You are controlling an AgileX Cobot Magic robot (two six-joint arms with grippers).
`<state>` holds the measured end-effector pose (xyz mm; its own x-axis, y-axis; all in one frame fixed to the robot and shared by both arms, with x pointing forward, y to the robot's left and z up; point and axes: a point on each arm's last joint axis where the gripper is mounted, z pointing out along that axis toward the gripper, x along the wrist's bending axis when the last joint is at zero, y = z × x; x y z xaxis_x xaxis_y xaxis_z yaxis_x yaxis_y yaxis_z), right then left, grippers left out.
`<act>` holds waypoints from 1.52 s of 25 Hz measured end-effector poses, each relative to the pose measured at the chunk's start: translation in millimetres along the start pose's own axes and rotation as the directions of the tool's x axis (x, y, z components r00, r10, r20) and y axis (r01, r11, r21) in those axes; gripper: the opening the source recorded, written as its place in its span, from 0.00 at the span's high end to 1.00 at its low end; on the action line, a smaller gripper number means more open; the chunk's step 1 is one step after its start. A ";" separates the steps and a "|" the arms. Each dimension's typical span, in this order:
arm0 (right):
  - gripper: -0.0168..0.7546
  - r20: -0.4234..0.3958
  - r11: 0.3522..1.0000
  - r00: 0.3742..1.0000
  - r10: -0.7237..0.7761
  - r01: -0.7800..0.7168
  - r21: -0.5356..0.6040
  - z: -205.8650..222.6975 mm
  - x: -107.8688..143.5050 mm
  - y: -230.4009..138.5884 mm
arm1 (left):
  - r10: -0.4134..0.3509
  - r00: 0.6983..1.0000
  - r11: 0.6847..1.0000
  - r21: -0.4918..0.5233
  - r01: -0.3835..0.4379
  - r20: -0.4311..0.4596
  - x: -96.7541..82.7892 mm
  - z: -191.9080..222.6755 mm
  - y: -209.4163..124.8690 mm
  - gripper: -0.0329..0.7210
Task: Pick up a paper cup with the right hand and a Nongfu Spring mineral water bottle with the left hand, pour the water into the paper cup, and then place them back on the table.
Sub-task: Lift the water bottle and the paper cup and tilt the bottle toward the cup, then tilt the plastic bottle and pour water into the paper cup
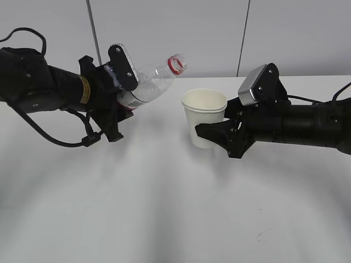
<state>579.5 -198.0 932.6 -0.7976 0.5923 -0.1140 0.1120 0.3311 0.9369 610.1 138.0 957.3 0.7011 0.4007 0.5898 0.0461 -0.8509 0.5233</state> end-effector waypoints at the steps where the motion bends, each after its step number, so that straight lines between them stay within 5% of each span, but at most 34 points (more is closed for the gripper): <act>1: 0.34 0.000 1.000 1.000 0.000 0.000 0.000 0.0 0.0 0.0 | 0.013 1.000 1.000 0.005 -0.013 -0.006 1.9 -1.2 0.7 0.43; 9: 0.34 0.006 1.000 1.000 0.012 -0.012 0.000 0.7 -0.6 -1.2 | 0.127 0.990 0.991 0.047 -0.124 -0.065 20.5 -7.1 8.8 0.43; 20: 0.34 -0.015 0.999 1.000 0.025 -0.026 -0.041 3.1 0.4 -0.8 | 0.283 0.956 0.957 0.092 -0.276 -0.073 24.2 -7.7 7.7 0.43; 38: 0.34 -0.051 1.000 0.999 0.007 -0.008 -0.030 11.5 3.1 -4.3 | 0.390 0.917 0.919 0.100 -0.382 -0.081 27.4 -8.2 9.9 0.44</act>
<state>583.4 -189.1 924.4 -0.8260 0.5564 -0.0906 0.1006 0.3037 0.9475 623.9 143.4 983.6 0.6035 0.0632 0.7948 -0.1541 -0.9688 0.1940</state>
